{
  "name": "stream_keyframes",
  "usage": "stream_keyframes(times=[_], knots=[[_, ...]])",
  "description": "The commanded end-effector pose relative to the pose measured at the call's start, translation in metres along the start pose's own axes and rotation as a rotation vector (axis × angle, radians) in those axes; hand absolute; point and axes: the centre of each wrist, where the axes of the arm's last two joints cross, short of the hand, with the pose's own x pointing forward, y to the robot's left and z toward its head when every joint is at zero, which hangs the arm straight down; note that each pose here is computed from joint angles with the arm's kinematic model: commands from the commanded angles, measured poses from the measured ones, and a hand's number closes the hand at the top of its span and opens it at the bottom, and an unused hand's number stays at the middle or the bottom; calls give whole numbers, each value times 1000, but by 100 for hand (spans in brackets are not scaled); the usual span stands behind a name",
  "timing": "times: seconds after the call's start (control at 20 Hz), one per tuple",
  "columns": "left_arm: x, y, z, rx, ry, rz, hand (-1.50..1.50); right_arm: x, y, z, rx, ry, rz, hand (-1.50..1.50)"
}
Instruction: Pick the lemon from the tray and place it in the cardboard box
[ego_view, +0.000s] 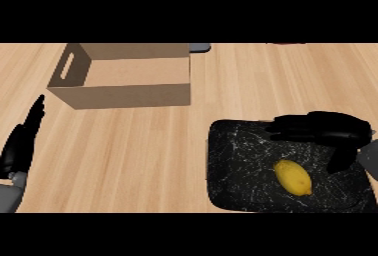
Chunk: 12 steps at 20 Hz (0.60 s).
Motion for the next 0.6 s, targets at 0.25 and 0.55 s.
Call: stream_keyframes(times=[0.25, 0.55], knots=[[-6, 5, 2, 13, 14, 5, 0, -5, 14, -12, 70, -73, -26, -150], [5, -4, 12, 0, 0, -7, 0, -2, 19, -9, 39, -114, -71, -150]])
